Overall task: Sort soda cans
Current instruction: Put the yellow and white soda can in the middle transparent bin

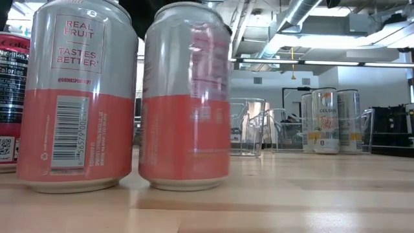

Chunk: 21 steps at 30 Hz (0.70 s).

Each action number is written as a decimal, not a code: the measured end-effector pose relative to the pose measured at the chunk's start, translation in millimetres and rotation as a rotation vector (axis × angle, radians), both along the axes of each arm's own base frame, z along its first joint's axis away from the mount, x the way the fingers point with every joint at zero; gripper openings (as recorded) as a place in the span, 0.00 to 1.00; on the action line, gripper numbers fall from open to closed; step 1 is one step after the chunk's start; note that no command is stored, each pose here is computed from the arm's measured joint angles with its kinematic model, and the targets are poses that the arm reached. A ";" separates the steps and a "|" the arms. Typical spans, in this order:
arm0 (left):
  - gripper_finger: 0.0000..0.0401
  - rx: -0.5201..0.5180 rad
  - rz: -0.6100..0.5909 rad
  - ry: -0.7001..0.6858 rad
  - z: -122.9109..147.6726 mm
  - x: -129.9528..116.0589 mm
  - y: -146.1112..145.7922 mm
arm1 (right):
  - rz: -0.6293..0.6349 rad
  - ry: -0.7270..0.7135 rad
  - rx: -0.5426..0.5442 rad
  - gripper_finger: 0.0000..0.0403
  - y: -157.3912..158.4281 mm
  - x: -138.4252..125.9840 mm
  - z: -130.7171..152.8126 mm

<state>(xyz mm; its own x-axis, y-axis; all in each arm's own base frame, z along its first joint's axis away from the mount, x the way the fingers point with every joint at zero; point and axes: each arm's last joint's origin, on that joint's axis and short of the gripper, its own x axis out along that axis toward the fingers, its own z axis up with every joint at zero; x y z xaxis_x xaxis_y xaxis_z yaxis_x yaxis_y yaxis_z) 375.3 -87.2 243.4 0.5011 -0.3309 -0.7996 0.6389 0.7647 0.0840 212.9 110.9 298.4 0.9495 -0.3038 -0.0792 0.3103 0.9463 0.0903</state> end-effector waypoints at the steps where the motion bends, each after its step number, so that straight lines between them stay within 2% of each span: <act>1: 0.89 0.002 0.006 0.005 -0.3 -0.3 0.7 | 0.000 0.000 0.000 0.63 0.0 0.0 -0.1; 16: 0.89 -0.043 0.139 0.025 0.6 3.2 13.6 | -0.001 -0.003 0.008 0.63 0.0 0.0 0.0; 21: 0.89 -0.059 0.194 0.044 -16.2 13.9 13.6 | -0.001 -0.004 0.010 0.63 0.0 0.0 0.0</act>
<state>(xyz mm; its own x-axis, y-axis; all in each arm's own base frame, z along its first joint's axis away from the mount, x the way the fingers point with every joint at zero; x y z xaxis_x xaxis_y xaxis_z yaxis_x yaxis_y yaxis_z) 389.1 -73.6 227.1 0.5253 -0.2787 -0.8040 0.4812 0.8765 0.0105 212.9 110.9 298.4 0.9493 -0.3042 -0.0789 0.3112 0.9450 0.1011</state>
